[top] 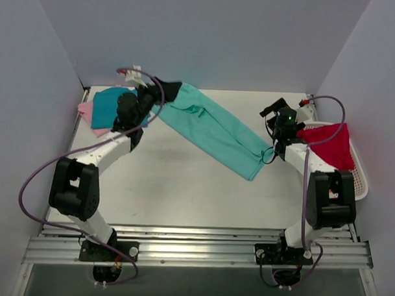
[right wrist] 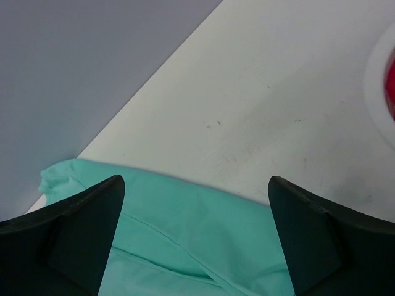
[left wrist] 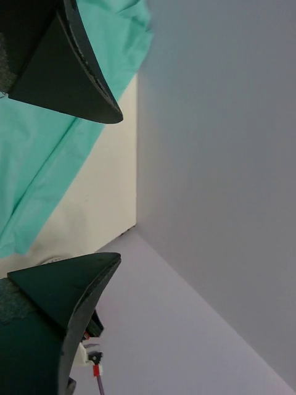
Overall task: Fold and stack the t-shirts
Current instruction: Fold the tshirt
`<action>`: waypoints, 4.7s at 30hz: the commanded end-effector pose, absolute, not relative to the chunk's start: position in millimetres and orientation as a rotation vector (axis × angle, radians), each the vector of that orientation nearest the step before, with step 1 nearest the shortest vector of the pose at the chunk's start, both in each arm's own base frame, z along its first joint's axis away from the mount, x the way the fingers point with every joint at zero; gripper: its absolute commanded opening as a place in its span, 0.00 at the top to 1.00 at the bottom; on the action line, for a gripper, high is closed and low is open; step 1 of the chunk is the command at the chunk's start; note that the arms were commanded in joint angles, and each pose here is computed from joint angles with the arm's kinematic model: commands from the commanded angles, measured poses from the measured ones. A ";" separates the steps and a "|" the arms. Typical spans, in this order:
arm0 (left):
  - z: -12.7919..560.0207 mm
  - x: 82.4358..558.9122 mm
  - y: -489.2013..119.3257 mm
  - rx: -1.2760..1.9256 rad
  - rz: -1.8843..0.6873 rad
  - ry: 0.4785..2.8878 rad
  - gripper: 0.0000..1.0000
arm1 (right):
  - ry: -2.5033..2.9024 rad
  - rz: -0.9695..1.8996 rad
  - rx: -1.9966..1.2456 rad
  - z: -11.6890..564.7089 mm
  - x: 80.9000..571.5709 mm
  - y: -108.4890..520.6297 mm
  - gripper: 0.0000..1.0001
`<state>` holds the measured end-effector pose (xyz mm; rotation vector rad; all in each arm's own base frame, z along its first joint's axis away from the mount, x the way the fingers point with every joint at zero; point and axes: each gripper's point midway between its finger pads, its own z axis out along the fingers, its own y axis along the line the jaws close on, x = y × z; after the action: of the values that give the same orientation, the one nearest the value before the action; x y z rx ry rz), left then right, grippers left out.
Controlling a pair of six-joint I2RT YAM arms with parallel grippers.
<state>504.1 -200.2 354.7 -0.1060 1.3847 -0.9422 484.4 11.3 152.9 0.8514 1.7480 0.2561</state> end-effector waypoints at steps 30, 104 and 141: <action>110.6 391.7 -421.8 -0.642 -1.058 1.973 0.06 | 1.553 0.151 0.915 235.3 392.2 -27.8 0.01; 66.8 207.1 -115.3 -0.687 -0.264 2.126 0.40 | 1.737 0.486 0.812 144.2 383.9 94.6 0.04; 49.0 172.5 -136.5 -0.585 -0.450 2.251 0.03 | 2.263 0.728 0.370 19.8 149.6 278.5 0.35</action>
<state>171.8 -131.9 49.0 -0.5503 2.2630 -0.4169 146.1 281.2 27.0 0.3128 2.2828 0.7410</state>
